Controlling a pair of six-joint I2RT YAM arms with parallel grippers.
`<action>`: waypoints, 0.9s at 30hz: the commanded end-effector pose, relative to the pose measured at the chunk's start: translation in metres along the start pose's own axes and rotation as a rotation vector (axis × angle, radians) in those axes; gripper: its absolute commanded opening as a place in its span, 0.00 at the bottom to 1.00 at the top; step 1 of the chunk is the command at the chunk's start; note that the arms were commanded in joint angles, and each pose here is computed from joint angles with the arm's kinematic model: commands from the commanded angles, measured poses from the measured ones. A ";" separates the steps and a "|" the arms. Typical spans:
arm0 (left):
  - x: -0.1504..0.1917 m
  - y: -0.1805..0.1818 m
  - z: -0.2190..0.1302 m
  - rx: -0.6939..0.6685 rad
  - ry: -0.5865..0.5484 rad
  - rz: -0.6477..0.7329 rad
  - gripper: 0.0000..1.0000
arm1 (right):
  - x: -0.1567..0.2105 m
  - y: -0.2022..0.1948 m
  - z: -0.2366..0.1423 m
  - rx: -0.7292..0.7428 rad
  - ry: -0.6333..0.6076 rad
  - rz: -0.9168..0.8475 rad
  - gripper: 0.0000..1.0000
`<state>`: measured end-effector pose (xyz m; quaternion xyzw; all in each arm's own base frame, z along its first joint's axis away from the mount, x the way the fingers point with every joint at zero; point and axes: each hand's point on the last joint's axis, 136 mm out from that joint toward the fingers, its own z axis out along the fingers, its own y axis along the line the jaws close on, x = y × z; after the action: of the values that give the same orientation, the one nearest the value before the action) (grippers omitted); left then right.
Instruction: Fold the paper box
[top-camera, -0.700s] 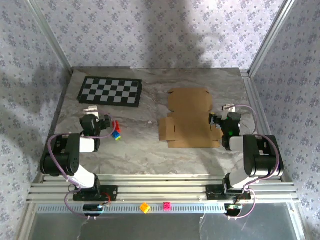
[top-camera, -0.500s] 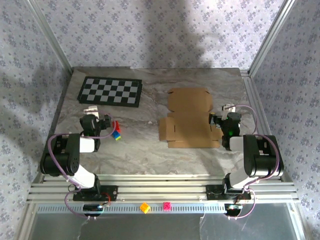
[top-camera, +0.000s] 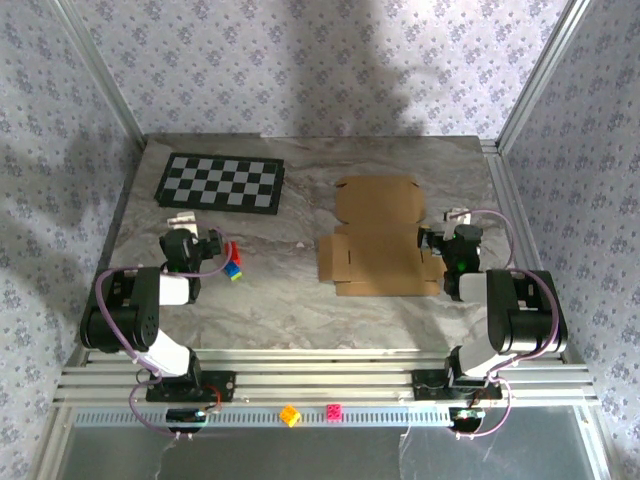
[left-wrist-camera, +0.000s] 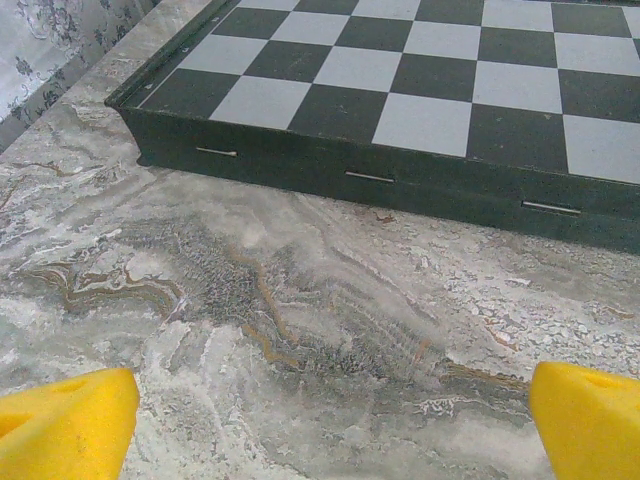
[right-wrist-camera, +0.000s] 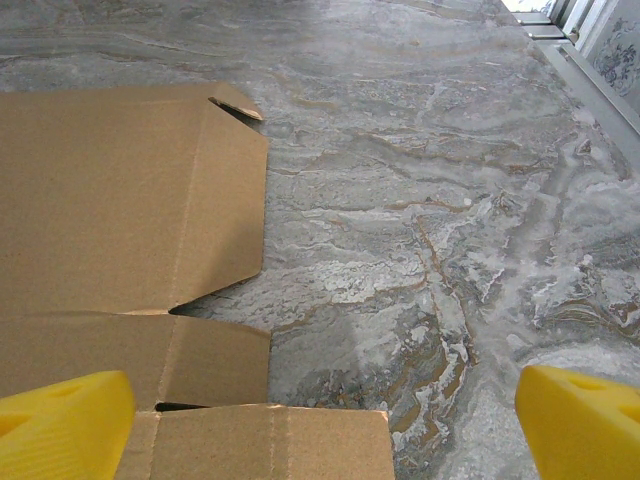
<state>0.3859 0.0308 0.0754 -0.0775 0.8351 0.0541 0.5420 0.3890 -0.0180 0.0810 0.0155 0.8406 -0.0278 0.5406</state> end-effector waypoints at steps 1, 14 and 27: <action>-0.017 -0.003 0.001 0.006 -0.047 0.008 1.00 | -0.003 0.000 0.001 -0.002 -0.013 -0.009 1.00; -0.160 -0.019 -0.069 -0.185 -0.196 -0.183 1.00 | -0.206 -0.028 -0.107 0.281 -0.237 0.122 1.00; -0.098 -0.235 -0.091 0.364 0.792 -0.659 0.81 | -0.160 -0.019 -0.140 0.209 0.260 0.769 0.88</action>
<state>0.4475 -0.1293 0.2431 -0.2900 0.8524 -0.2683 0.3426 0.3410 -0.0570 0.3558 0.3532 0.7722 0.0396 0.5267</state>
